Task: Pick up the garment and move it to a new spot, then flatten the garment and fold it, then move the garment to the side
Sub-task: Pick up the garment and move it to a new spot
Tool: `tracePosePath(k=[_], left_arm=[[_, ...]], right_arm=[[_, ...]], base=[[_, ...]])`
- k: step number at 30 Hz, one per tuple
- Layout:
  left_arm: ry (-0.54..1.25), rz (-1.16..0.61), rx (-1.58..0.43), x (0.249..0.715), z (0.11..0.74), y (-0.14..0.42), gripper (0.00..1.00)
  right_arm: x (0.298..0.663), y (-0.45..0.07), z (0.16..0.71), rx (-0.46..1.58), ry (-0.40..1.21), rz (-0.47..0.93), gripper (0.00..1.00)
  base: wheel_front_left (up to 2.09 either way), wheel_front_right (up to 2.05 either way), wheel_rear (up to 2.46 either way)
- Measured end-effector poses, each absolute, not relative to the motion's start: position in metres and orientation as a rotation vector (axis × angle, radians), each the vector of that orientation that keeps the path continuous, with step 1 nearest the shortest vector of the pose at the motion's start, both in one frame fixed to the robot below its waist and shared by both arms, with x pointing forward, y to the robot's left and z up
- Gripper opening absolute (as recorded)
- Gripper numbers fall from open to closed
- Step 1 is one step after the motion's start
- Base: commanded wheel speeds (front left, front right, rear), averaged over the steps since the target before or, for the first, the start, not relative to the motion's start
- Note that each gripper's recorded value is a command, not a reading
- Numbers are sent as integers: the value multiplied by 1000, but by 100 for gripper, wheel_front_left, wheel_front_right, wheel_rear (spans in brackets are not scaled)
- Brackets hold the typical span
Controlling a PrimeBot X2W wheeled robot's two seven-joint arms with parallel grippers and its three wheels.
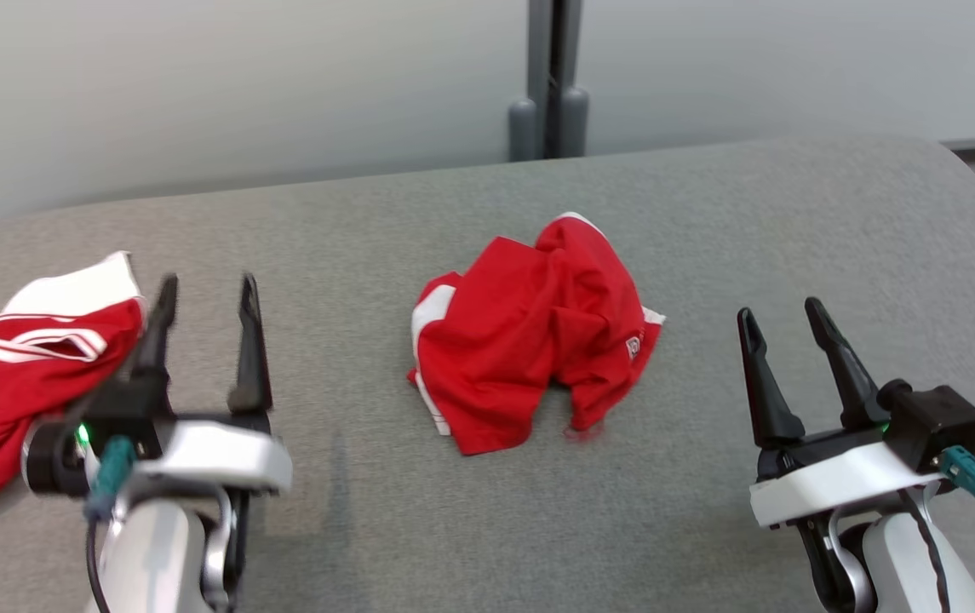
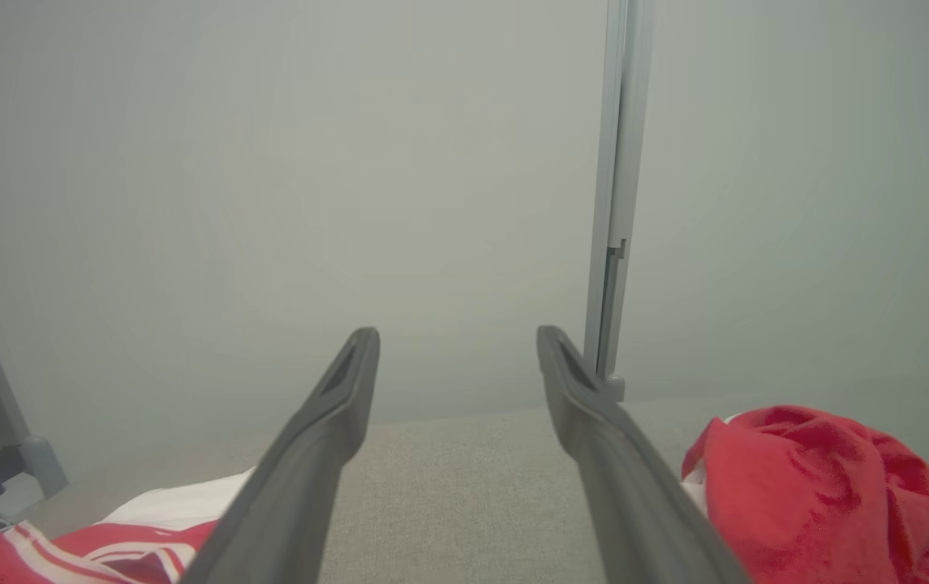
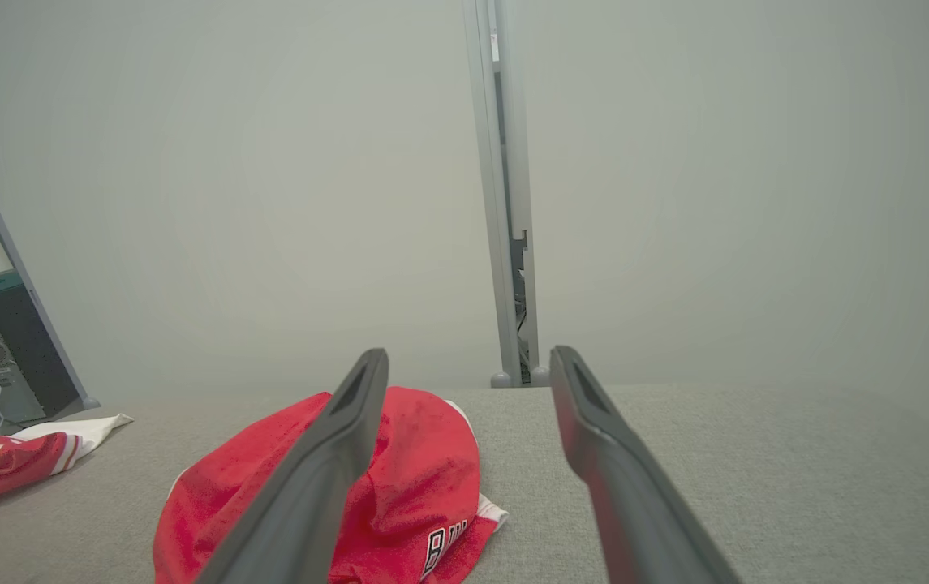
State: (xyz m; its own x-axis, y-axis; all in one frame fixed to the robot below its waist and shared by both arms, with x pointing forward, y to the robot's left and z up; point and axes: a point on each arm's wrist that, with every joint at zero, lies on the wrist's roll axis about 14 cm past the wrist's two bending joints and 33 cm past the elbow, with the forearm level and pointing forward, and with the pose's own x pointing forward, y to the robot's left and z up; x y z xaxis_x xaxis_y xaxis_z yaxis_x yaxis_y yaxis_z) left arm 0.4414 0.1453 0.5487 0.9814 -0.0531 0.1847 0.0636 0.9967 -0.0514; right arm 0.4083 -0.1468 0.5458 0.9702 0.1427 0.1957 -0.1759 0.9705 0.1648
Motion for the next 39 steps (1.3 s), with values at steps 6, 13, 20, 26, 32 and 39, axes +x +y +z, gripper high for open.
tracePosePath(k=[6,13,20,26,32,39], left_arm=[[-214,-23,-28,400,553,160,100],[-194,12,-44,382,544,171,100],[-179,15,-36,382,539,171,100],[-173,6,-42,382,537,168,100],[-167,-1,-43,381,535,165,100],[-165,-4,-44,382,535,163,100]], right_arm=[[405,-128,549,189,-187,214,100],[405,-122,550,202,-189,229,100],[404,-121,548,204,-182,233,100],[404,-121,547,208,-179,231,100],[404,-121,546,208,-176,230,100],[403,-122,546,208,-175,228,100]], base=[[0,0,0],[0,0,0],[0,0,0],[0,0,0],[0,0,0],[0,0,0]])
